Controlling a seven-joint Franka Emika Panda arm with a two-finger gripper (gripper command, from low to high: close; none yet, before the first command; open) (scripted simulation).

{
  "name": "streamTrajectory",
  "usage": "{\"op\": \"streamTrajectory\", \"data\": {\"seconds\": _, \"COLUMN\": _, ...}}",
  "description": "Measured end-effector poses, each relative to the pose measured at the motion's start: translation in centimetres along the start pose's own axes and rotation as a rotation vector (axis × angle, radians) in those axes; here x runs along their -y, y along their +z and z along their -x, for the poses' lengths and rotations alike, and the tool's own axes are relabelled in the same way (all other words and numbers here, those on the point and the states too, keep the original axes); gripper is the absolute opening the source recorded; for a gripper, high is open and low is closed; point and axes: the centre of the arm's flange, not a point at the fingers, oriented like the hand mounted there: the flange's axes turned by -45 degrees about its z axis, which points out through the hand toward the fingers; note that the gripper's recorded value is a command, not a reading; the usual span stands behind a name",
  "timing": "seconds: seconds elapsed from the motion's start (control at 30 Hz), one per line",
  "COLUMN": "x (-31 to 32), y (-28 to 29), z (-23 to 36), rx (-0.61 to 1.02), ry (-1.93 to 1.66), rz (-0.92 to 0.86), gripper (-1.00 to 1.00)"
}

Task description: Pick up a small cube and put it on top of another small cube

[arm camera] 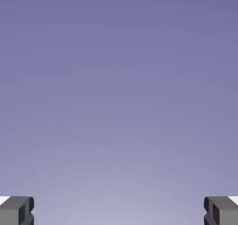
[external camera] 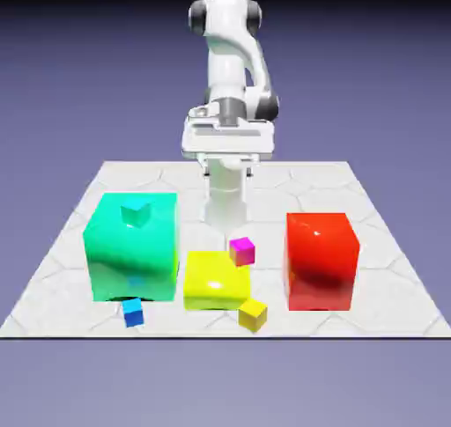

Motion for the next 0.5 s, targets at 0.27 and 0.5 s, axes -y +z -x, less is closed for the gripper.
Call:
{"op": "streamTrajectory", "data": {"seconds": 0.27, "x": -2.1, "y": 2.7, "z": -0.7, "rx": 0.095, "ry": -0.317, "rz": 0.017, "gripper": 1.0}}
{"op": "streamTrajectory", "data": {"seconds": 0.5, "x": -4.1, "y": 5.2, "z": -1.1, "rx": 0.181, "ry": -0.59, "rz": 0.002, "gripper": 1.0}}
